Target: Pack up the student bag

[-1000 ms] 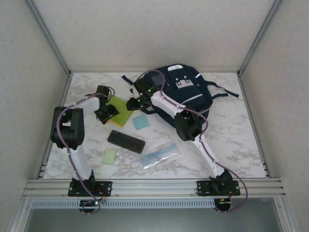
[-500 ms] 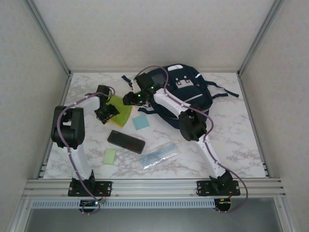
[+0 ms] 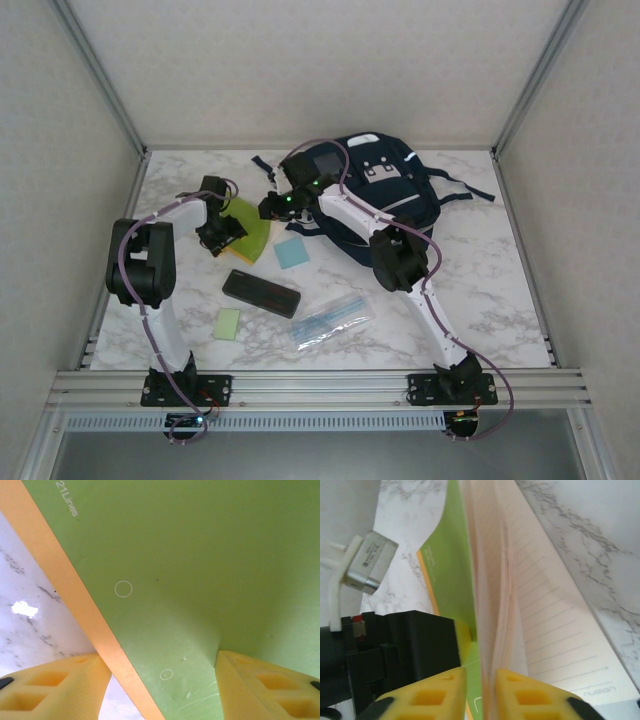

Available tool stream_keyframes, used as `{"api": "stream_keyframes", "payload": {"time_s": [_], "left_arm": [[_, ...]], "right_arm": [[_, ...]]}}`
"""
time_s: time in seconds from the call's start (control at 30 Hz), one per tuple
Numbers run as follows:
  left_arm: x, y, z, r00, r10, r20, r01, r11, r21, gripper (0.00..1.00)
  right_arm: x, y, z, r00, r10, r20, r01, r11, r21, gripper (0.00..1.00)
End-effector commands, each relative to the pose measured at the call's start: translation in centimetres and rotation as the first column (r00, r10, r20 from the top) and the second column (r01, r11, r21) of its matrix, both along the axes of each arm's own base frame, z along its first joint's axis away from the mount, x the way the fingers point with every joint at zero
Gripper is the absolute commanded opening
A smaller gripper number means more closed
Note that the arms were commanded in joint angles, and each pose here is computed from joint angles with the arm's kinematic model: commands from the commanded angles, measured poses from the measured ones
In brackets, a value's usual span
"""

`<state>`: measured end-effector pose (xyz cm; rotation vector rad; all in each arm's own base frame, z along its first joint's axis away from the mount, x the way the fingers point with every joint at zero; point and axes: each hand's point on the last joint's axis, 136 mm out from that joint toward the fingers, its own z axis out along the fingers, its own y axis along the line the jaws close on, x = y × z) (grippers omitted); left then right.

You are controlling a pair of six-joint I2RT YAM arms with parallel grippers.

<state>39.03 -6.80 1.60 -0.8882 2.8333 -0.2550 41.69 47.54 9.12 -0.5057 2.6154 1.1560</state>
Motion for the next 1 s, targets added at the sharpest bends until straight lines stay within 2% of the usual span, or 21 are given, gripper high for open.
{"api": "stream_keyframes", "payload": {"time_s": [0.0, 0.03, 0.1, 0.2, 0.27, 0.53, 0.7, 0.97], "left_arm": [[0.7, -0.4, -2.4, 1.0, -0.03, 0.005, 0.03, 1.0, 0.002, 0.59], [0.9, -0.3, -2.0, 0.999, -0.03, 0.014, 0.03, 1.0, -0.001, 0.6], [1.4, -0.3, -0.6, 0.998, -0.028, 0.058, 0.029, 0.999, -0.02, 0.66], [2.4, -0.4, 2.0, 0.988, -0.028, 0.15, 0.039, 0.997, -0.071, 0.81], [2.7, -0.5, 3.4, 0.979, -0.019, 0.203, 0.04, 0.994, -0.102, 0.85], [4.0, -2.0, 5.7, 0.933, 0.083, 0.351, 0.025, 0.956, -0.293, 0.88], [5.6, -3.4, 5.4, 0.892, 0.203, 0.405, -0.006, 0.899, -0.437, 0.89], [8.2, -6.3, 6.3, 0.842, 0.246, 0.481, 0.039, 0.86, -0.508, 0.86]], "right_arm": [[-0.1, -0.4, -1.4, 1.0, -0.007, -0.012, 0.006, 0.999, -0.054, 0.04], [-0.1, -0.6, -1.1, 1.0, -0.013, -0.011, 0.012, 0.998, -0.056, 0.0], [0.2, -0.7, 0.1, 0.999, -0.031, -0.018, 0.03, 0.999, -0.038, 0.0], [0.7, -1.2, 2.6, 0.997, -0.067, -0.032, 0.067, 0.998, 0.003, 0.0], [1.2, -1.8, 4.2, 0.994, -0.099, -0.044, 0.101, 0.994, 0.032, 0.0], [3.3, -4.9, 7.5, 0.96, -0.225, -0.167, 0.252, 0.953, 0.167, 0.0], [3.6, -6.1, 7.7, 0.94, -0.257, -0.224, 0.306, 0.927, 0.218, 0.0], [4.3, -7.7, 6.6, 0.895, -0.296, -0.334, 0.393, 0.877, 0.277, 0.0]]}}
